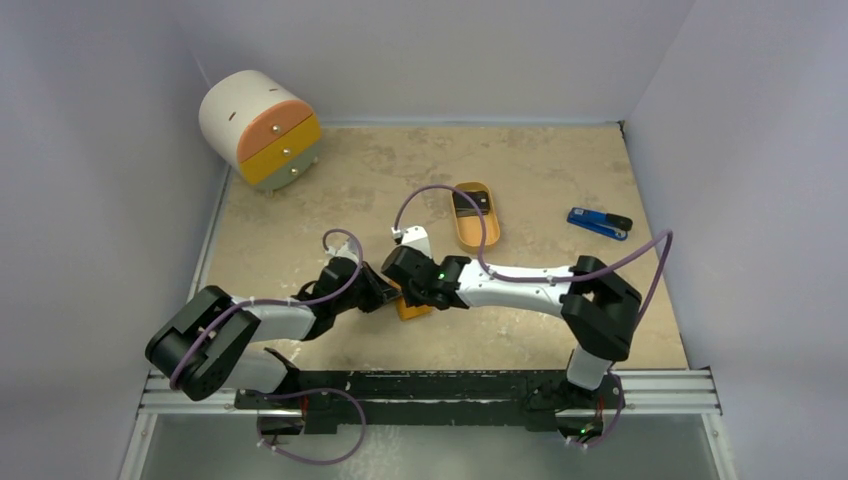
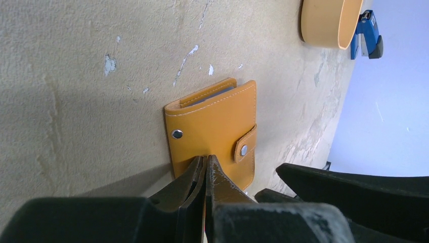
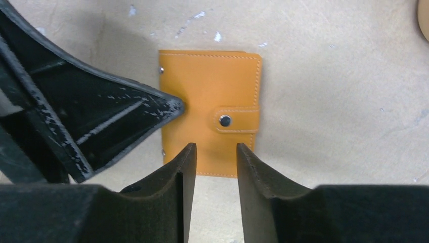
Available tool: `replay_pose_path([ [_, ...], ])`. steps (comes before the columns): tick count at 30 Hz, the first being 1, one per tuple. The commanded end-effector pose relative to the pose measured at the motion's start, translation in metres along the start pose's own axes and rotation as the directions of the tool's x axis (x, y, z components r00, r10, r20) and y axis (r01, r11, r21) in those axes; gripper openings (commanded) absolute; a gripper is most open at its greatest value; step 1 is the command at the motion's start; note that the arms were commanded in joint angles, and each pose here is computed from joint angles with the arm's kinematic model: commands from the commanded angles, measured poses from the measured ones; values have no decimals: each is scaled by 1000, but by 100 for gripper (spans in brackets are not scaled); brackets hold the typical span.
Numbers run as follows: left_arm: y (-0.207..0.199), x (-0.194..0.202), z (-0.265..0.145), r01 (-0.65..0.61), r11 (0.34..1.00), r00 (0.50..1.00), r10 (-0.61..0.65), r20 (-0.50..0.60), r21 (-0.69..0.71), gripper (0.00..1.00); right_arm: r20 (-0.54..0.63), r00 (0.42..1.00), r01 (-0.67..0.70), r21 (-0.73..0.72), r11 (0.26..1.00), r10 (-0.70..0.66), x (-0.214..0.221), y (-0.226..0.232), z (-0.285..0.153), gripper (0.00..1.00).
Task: Put the credit cards into the card holder
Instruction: Open the card holder at the center of the board.
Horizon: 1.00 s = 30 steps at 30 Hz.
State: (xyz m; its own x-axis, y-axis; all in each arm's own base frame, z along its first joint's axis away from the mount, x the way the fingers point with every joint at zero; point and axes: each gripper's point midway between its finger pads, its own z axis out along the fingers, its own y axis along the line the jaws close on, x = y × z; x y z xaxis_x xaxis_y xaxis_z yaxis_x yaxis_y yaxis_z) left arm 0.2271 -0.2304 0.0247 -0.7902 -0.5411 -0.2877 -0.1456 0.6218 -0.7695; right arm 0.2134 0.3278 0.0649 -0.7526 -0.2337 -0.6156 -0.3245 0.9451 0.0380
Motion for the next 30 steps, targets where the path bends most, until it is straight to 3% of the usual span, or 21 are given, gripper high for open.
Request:
replay_pose_path([
  [1, 53, 13, -2, -10, 981, 1000, 6, -23, -192, 0, 22, 998, 50, 47, 998, -51, -18, 6, 3, 41],
  [5, 54, 14, -3, -13, 981, 1000, 8, -27, -196, 0, -22, 997, 78, 105, 991, -76, -12, 1, 11, 45],
  [14, 52, 12, -5, -13, 982, 1000, 9, -21, -190, 0, -77, 992, 112, 131, 985, -102, 1, -1, 22, 46],
  [30, 55, 13, -8, -5, 981, 1000, 2, -16, -192, 0, -89, 989, 137, 203, 970, -121, 6, -14, 29, 34],
])
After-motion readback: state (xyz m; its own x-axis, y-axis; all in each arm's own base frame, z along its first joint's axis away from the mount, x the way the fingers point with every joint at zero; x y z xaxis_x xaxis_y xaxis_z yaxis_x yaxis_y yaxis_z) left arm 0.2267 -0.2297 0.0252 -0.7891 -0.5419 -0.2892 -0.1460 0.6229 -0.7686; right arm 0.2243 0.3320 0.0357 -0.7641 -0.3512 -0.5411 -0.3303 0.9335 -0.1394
